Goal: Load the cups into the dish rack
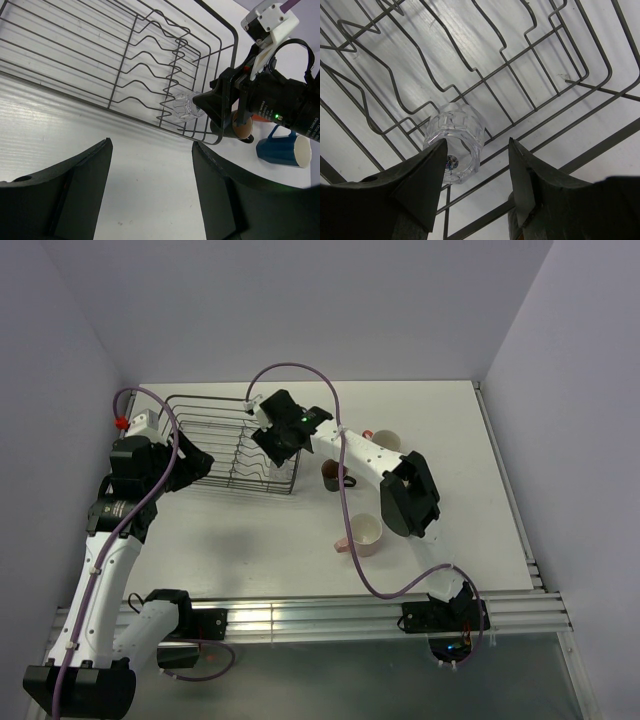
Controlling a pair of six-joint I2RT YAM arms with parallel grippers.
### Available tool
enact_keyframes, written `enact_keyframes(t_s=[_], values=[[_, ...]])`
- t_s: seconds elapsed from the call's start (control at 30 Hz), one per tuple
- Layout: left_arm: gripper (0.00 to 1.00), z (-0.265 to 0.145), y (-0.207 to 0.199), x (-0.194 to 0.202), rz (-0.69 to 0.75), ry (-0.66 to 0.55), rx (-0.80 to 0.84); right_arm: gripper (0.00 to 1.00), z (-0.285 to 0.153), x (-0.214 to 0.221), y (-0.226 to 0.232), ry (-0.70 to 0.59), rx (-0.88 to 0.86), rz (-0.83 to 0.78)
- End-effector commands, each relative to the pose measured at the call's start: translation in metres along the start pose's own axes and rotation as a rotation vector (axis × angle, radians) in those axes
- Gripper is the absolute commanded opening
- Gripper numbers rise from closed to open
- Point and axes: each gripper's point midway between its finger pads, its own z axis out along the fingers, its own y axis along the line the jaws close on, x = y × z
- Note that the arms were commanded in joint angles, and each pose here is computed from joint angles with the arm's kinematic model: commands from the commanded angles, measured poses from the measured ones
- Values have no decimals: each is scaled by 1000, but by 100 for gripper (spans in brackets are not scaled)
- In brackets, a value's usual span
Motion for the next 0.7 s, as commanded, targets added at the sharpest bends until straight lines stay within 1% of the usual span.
enact_keyframes(t_s=[0.0,0.2,0.67], values=[[72,0,-7,-7,15,-22,27,60,8,1,-2,14,6,9],[72,0,-9,-8,12,-19,35,60,6,-3,-4,-1,18,16],[72,0,-8,-8,9,-21,32,61,-18,-33,-6,-96,15,37]])
